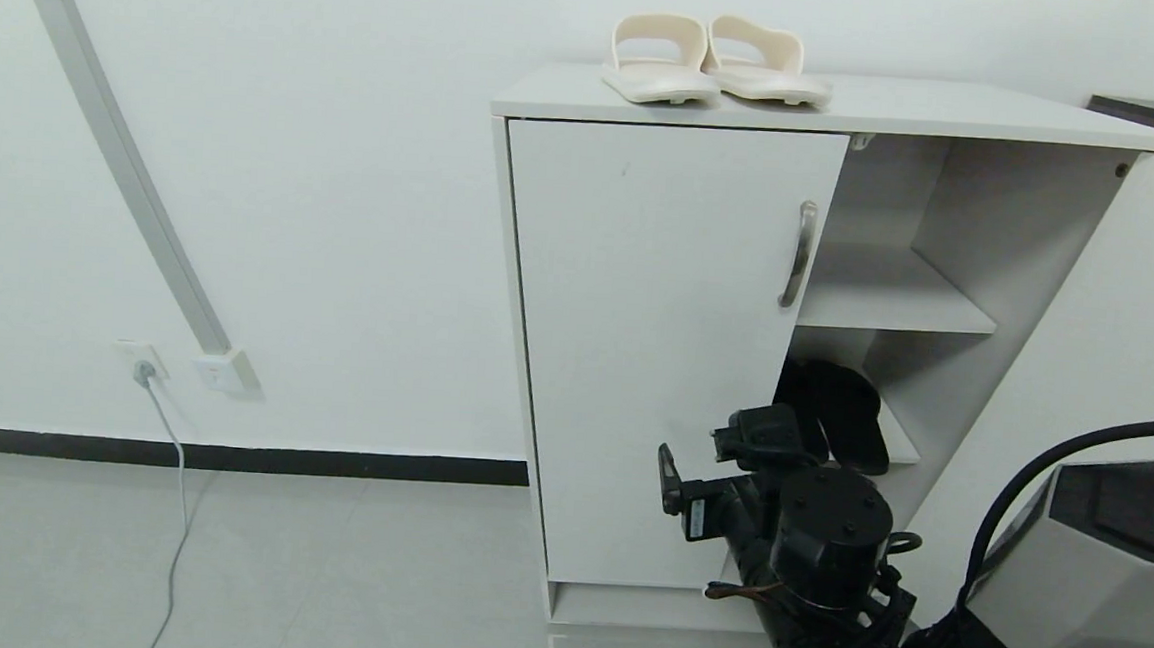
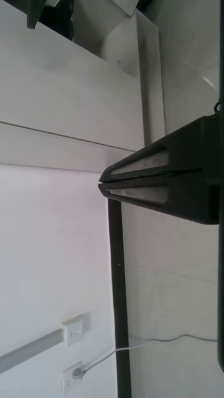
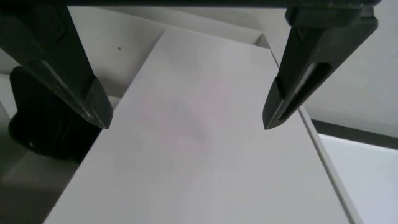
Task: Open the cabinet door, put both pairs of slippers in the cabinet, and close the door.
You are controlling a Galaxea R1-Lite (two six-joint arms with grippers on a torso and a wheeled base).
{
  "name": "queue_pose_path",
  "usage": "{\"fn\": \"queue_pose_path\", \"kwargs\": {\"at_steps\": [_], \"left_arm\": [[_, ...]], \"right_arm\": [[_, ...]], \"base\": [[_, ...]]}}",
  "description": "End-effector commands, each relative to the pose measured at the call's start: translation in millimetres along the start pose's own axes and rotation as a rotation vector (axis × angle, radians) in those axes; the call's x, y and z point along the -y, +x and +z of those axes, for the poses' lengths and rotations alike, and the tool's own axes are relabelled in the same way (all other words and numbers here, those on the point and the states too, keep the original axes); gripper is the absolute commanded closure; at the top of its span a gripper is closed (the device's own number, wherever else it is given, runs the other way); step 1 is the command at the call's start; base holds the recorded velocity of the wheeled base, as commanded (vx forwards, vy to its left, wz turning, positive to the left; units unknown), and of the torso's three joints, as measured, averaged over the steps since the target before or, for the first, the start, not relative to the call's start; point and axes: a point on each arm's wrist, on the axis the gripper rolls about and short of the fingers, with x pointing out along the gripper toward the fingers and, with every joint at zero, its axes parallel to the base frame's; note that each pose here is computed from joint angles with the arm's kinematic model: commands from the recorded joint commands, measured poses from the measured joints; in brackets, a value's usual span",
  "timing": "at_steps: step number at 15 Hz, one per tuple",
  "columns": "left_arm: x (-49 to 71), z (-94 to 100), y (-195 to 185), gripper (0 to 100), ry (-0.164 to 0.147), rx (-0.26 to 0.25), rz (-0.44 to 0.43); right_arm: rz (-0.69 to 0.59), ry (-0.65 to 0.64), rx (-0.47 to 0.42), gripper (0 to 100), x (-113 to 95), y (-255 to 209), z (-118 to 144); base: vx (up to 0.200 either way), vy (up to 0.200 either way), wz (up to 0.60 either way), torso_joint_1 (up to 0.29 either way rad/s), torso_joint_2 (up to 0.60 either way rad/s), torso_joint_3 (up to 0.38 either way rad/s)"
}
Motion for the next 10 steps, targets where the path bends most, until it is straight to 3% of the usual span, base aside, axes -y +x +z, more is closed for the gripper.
{"fn": "queue_pose_path", "kwargs": {"at_steps": [1,10], "left_arm": [[0.0,0.2,0.0,100,0.000,0.002,0.000],[0.0,0.2,0.0,100,0.000,0.002,0.000]], "right_arm": [[0.001,-0.006,-0.007,0,-0.9,0.7,-2.8],[0.002,-0.016,-0.012,0,-1.2,0.2,-4.5]], "base": [[0.000,0.000,0.00,0.012,-0.27,-0.281],[0.000,0.000,0.00,0.083,-0.43,-0.347]]}}
